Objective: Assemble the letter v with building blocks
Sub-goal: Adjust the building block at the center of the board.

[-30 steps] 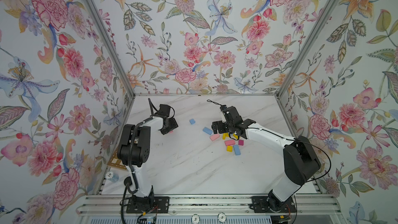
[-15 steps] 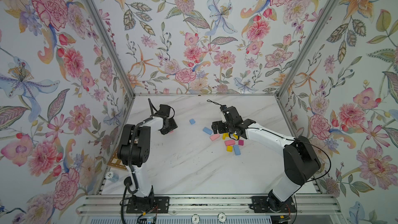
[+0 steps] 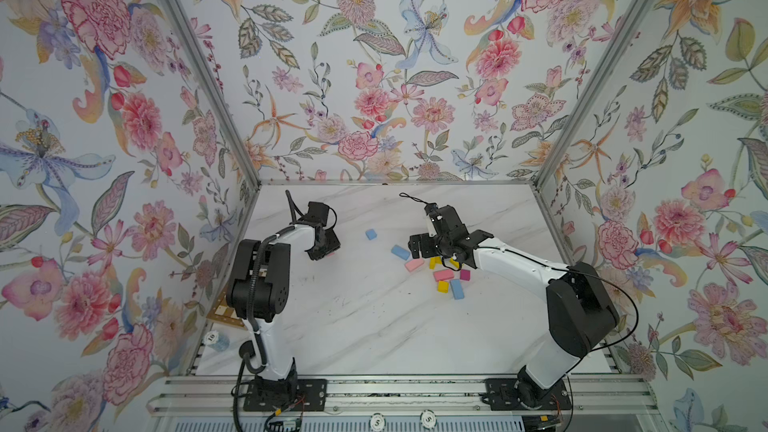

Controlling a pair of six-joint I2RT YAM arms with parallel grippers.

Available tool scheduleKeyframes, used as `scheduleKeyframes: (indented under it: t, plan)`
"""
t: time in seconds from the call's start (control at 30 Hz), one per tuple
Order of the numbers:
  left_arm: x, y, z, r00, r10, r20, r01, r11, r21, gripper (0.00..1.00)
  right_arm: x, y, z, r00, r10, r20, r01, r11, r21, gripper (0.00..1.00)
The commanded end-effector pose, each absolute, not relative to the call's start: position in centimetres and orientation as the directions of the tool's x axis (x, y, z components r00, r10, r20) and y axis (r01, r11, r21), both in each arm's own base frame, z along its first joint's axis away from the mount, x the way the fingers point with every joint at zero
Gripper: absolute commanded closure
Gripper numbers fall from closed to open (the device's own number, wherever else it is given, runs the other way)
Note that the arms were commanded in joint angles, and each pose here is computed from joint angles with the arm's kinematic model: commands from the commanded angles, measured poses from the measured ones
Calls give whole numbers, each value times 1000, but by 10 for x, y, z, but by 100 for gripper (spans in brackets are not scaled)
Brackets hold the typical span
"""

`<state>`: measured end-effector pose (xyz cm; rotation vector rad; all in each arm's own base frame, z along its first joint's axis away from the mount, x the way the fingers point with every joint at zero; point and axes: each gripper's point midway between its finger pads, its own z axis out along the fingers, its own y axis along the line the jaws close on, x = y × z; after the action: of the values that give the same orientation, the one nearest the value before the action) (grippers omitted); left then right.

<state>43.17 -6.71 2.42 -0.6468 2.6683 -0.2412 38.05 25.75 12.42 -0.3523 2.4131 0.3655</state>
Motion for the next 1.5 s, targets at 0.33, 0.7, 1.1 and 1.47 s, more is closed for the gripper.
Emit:
scheduleKeyframes:
  t: [0.33, 0.7, 1.1, 1.47]
  plan:
    - [431, -57, 15, -813, -495, -306, -452, 868, -203, 61, 379, 255, 129, -736, -134, -663, -327, 929, 175, 1]
    - [432, -54, 13, -801, -513, -308, -471, 858, -204, 63, 379, 255, 128, -737, -132, -663, -327, 928, 180, 1]
    - [433, -51, 13, -796, -521, -308, -481, 853, -201, 63, 380, 253, 131, -733, -129, -668, -326, 928, 178, 1]
    - [433, -49, 13, -799, -518, -305, -482, 855, -191, 57, 382, 252, 131, -733, -128, -668, -326, 928, 179, 1]
